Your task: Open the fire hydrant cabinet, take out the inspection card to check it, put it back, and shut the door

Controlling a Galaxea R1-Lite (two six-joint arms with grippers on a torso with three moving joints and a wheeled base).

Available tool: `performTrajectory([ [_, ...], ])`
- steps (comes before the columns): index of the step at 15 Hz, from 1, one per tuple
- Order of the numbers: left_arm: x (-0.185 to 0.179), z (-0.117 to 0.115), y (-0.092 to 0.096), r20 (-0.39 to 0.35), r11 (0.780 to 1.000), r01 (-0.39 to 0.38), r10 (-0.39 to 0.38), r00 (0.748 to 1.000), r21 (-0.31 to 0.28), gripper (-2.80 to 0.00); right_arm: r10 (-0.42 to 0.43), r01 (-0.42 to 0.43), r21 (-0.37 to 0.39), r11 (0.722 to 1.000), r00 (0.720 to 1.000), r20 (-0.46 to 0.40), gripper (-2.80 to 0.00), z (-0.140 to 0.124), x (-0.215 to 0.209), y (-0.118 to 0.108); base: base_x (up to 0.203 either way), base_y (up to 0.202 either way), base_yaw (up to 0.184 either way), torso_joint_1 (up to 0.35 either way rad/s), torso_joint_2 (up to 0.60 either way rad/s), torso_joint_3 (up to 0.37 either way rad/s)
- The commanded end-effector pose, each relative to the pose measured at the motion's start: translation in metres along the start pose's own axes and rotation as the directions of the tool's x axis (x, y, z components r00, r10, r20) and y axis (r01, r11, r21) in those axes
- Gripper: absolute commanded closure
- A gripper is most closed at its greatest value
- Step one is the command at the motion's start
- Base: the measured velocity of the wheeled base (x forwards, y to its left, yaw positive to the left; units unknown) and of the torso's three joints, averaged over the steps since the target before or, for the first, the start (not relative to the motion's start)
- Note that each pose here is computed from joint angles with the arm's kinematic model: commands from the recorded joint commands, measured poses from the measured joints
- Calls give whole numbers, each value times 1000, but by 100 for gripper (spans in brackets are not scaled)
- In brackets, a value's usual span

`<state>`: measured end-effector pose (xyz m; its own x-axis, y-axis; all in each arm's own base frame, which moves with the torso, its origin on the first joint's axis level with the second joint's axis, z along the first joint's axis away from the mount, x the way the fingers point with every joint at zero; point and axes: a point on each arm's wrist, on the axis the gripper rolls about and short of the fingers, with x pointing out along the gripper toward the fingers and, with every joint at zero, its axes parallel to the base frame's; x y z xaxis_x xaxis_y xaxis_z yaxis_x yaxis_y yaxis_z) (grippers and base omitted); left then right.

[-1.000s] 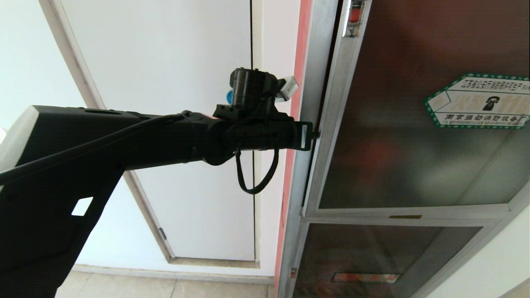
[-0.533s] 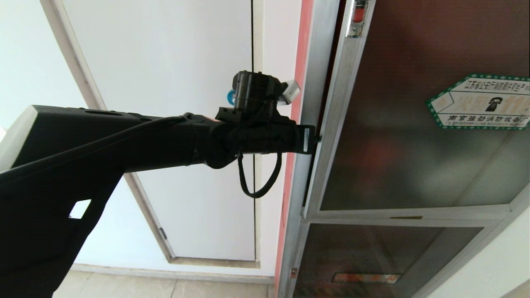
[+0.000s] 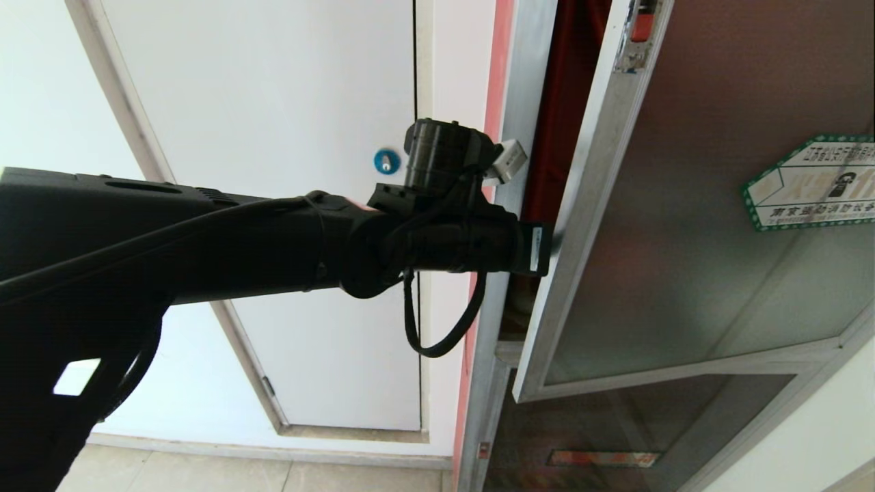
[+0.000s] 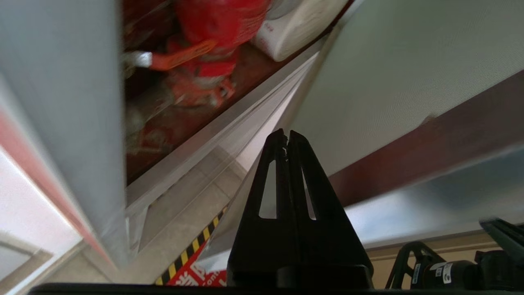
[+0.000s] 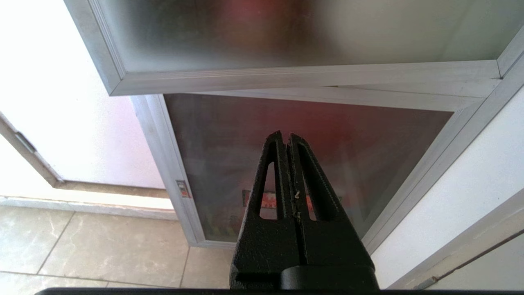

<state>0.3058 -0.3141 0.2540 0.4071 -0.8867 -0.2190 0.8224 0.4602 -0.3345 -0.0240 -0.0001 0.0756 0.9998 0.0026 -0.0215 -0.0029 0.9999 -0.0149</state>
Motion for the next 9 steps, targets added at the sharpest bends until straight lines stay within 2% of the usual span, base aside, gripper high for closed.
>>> performTrajectory([
  [1,-9,3,-11,5,1000,15,-15,1000,5,0,0,0,0,1000,1000,2,0,0,0,0,0,0,0,0,0,0],
  [5,-25,-2,-31,-21,999,46,-46,999,12,0,0,0,0,1000,1000,2,0,0,0,0,0,0,0,0,0,0],
  [9,-26,-8,-42,-42,998,68,-68,997,11,0,0,0,0,1000,1000,2,0,0,0,0,0,0,0,0,0,0],
])
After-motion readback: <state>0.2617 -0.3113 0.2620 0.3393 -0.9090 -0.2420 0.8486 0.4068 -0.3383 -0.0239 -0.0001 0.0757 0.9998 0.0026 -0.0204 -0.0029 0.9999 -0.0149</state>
